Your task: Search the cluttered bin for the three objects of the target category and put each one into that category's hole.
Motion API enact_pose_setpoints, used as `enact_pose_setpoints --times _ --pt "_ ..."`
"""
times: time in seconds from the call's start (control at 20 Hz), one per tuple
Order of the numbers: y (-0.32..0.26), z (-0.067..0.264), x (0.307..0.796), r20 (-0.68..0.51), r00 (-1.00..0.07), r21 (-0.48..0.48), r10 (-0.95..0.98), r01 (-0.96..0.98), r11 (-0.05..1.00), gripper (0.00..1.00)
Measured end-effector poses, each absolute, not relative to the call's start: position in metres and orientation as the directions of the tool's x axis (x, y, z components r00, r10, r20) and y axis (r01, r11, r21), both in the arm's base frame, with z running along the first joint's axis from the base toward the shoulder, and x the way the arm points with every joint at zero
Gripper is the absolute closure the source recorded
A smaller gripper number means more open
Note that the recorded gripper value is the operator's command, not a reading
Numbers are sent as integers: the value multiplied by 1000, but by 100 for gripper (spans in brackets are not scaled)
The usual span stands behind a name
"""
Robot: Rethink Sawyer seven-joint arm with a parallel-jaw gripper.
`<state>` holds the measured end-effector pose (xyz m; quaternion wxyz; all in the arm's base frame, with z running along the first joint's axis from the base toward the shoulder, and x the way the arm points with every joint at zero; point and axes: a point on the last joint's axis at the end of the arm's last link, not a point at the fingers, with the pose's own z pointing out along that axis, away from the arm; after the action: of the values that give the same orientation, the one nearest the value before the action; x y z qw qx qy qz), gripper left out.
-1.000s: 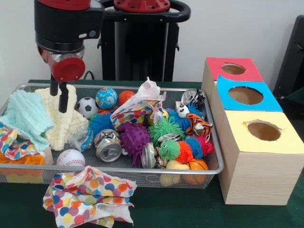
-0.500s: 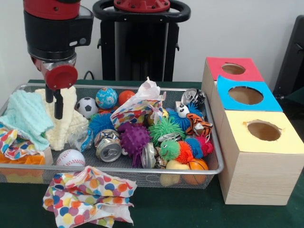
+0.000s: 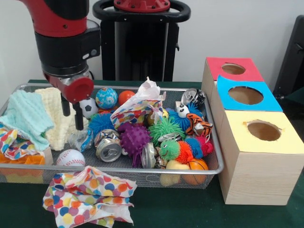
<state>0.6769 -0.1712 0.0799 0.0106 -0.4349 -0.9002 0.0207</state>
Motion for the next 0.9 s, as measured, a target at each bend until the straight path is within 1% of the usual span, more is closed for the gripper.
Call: enact_pose_setpoints --times 0.1,0.2,0.25,0.35,0.4,0.45,0.65,0.9 --pt "-166 72 676 24 -690 -24 724 723 690 0" --pt "-165 70 676 28 -710 -18 704 704 710 0" --pt "-163 67 676 32 -756 -7 654 654 756 0" --pt "-162 65 676 31 -793 -2 609 609 793 0" --pt "-162 62 677 30 -835 5 550 550 835 0" --pt "-162 60 676 31 -855 8 517 518 855 0" --pt "-164 51 674 32 -913 11 406 406 914 0" --pt "-164 32 664 48 -955 -6 292 292 956 0"
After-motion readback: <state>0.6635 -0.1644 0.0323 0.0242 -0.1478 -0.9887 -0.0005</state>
